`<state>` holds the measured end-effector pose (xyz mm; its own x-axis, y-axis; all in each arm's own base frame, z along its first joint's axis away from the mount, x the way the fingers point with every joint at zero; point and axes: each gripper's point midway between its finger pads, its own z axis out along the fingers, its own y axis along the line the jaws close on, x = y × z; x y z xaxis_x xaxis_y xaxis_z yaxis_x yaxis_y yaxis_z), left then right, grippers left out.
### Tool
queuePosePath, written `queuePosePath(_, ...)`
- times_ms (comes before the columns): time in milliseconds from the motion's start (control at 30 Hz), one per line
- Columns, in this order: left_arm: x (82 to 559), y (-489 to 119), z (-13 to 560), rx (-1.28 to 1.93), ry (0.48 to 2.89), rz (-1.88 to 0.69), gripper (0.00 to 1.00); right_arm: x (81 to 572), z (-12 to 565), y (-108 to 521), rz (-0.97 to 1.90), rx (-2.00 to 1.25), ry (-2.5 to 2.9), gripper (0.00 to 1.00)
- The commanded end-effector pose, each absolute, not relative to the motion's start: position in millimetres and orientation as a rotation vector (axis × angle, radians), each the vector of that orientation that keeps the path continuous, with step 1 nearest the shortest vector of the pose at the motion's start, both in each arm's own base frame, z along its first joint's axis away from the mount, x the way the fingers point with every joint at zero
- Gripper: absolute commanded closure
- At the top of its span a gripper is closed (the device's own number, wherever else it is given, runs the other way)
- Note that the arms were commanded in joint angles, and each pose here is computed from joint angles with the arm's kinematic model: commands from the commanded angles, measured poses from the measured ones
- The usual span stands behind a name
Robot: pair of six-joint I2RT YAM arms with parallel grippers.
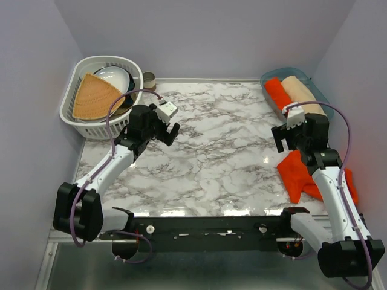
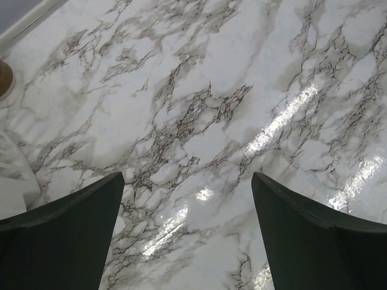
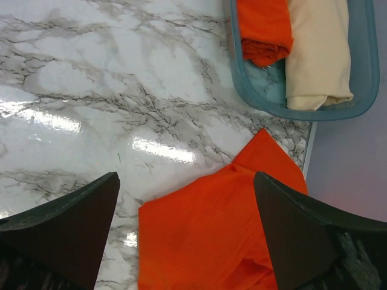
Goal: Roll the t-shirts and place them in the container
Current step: Pick up the T-shirt from the center of the board.
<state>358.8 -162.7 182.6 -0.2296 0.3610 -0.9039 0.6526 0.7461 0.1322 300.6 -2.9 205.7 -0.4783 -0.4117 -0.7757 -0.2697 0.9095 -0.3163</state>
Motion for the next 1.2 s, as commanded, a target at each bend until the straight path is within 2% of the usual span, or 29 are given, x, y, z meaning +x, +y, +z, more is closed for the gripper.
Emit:
queuePosePath(0,360.6,-168.7,179.6,0.745,1.937,-0.371,0.01,285.3,188.7,0.3,-0.177,-0.638,2.156,0.0)
queuePosePath(67,358.8,-170.7,180.4,0.765,1.929,-0.382,0.01,282.9,183.4,3.0,-0.177,-0.771,2.154,0.0)
queuePosePath(133,358.2,-169.6,181.1,0.768,1.922,-0.365,0.01,287.5,174.3,-1.4,-0.193,-0.772,2.201,0.0)
queuePosePath(300,355.7,-170.5,183.5,0.842,1.878,-0.345,0.01,307.5,166.6,-28.2,-0.345,-0.633,2.295,0.02)
queuePosePath(433,356.0,-174.4,196.8,0.843,1.86,-0.37,0.01,304.7,154.8,-34.9,-0.373,-0.65,2.372,0.1)
queuePosePath(600,354.3,-173.3,195.4,0.864,1.887,-0.365,0.01,294.8,119.6,-52.4,-0.377,-0.597,2.517,0.14)
queuePosePath(867,342.9,-164.2,190.4,0.887,1.869,-0.319,0.02,267.1,54.1,-46.1,-0.269,-0.866,2.665,0.21)
queuePosePath(1100,335.2,-155.3,176.9,0.859,1.867,-0.284,0.02,268.4,12.6,-52.6,-0.279,-1.05,2.697,0.19)
queuePosePath(1167,334.9,-155.0,179.1,0.846,1.857,-0.284,0.02,275.0,9.9,-54.7,-0.283,-1.07,2.713,0.26)
